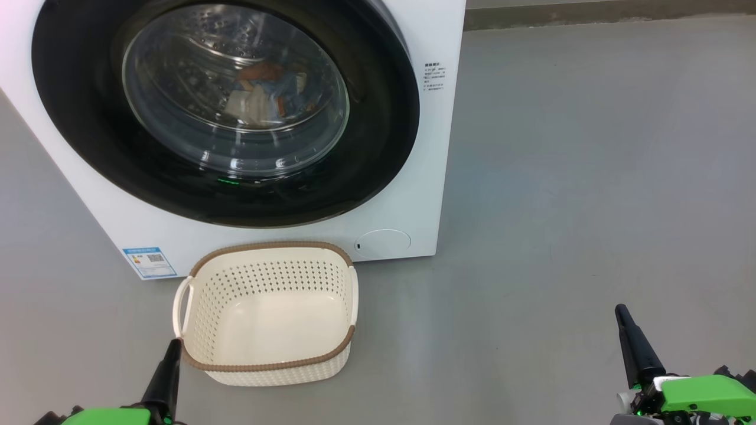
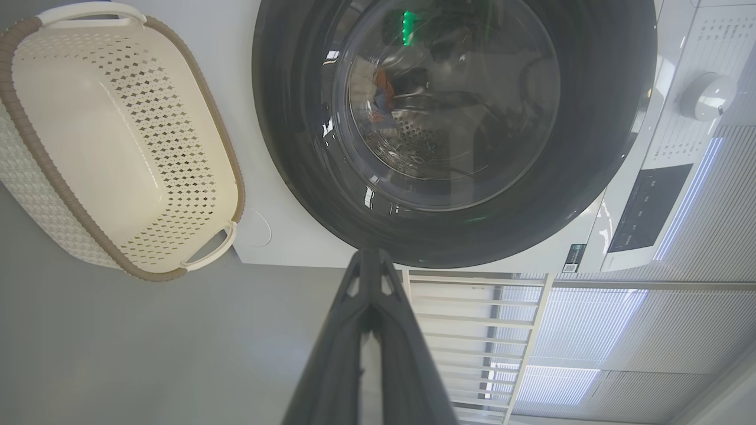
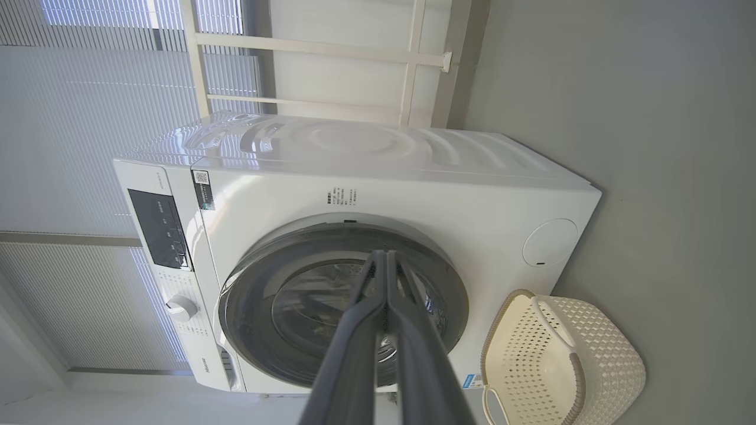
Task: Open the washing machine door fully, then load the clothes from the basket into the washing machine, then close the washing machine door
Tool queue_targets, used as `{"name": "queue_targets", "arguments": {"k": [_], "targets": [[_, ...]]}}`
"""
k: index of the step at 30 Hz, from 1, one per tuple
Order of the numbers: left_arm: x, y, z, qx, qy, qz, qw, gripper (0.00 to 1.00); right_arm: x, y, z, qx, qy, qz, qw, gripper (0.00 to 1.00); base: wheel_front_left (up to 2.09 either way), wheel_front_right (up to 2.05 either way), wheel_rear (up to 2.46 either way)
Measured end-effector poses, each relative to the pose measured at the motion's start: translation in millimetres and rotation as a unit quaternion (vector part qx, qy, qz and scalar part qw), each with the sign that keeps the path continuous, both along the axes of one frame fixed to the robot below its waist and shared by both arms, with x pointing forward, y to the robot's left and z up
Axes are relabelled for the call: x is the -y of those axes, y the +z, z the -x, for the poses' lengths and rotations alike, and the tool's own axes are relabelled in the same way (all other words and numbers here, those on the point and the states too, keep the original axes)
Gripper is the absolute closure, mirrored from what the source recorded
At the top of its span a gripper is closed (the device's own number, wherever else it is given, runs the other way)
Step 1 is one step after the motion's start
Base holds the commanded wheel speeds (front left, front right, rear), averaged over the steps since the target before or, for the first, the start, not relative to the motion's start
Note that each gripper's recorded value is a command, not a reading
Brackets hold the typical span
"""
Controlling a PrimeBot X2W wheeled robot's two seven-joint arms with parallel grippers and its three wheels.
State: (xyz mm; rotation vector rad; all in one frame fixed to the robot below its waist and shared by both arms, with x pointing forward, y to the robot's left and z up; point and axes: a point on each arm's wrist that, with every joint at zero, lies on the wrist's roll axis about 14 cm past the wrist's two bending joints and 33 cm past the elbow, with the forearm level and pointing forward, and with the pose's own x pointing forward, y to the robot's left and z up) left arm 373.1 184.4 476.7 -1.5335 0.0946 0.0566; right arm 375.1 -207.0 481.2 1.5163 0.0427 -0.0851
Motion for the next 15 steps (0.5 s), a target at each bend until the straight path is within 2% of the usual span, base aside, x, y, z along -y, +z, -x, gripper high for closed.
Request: {"name": "queue_targets", "arguments": {"k": [5,15], "targets": [[0.9,5.4,-4.1,0.009,0.000,0.026,1.000,1.00,2.4,0.7,0.2,0.003,-0.005,-0.025,1.000,1.00,0.00,0.00,0.00],[0.9,6.3,-4.6,0.011,0.000,0.026,1.000,1.00,2.5,0.6,0.2,0.003,-0.005,-0.026,1.000,1.00,0.00,0.00,0.00]]}}
